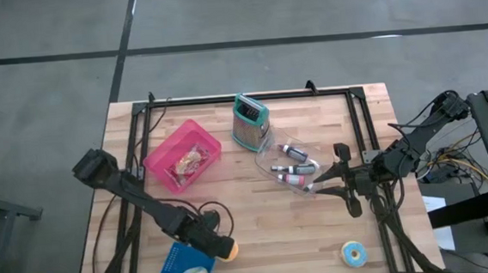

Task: Pick & Place Food Item
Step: Put the orange donut into the blue bin

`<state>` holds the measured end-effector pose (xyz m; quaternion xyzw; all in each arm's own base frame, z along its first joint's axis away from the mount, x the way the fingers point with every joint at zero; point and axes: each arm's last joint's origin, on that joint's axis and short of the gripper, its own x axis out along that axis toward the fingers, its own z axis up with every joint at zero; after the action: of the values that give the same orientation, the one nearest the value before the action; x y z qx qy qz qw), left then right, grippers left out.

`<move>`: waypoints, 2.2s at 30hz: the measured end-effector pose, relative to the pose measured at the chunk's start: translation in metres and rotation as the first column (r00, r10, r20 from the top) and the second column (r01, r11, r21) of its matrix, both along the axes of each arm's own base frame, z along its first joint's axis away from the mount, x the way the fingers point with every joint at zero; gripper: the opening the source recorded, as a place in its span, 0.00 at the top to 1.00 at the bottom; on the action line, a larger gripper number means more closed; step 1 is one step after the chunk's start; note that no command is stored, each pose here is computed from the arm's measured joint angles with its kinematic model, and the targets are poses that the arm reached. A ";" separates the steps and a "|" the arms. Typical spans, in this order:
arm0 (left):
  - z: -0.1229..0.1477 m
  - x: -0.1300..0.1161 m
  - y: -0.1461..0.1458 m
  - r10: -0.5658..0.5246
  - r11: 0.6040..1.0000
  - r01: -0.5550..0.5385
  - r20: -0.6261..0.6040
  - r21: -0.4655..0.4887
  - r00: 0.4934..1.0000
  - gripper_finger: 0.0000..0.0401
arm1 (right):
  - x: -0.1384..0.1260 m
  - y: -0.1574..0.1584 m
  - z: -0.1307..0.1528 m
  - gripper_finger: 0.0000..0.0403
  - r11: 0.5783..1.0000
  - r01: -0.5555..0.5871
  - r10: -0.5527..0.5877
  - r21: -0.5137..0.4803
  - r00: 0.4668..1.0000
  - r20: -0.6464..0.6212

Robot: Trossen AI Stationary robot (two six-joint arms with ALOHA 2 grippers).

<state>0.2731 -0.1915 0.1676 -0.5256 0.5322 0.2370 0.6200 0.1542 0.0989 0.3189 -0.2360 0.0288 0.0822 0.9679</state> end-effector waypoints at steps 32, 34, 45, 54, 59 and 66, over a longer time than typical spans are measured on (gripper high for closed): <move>-0.021 0.010 0.000 0.003 1.000 -0.003 -0.008 0.026 1.000 0.73 | 0.000 0.000 0.000 0.69 1.000 0.000 0.000 0.000 1.000 0.000; -0.021 0.010 0.000 0.004 1.000 -0.003 -0.008 0.027 1.000 0.76 | 0.000 0.000 0.000 0.69 1.000 0.000 0.000 0.000 1.000 0.000; -0.021 0.010 0.001 0.004 1.000 -0.004 -0.008 0.027 1.000 0.84 | 0.000 0.000 0.000 0.69 1.000 0.000 0.000 0.000 1.000 0.000; -0.021 0.010 0.001 0.004 1.000 -0.003 -0.008 0.027 1.000 0.86 | 0.000 0.000 0.000 0.69 1.000 0.000 0.000 0.000 1.000 0.000; -0.021 0.010 0.001 0.002 1.000 -0.001 -0.008 0.027 1.000 0.86 | 0.000 0.000 0.000 0.69 1.000 0.000 0.000 0.000 1.000 0.000; -0.007 0.010 0.007 -0.030 0.999 0.029 0.029 0.032 0.999 0.86 | 0.000 0.000 0.000 0.69 1.000 0.000 0.000 0.000 1.000 0.000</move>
<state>0.2826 -0.1850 0.1603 -0.5111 0.5269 0.2283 0.6395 0.1543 0.0989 0.3189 -0.2361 0.0288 0.0820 0.9678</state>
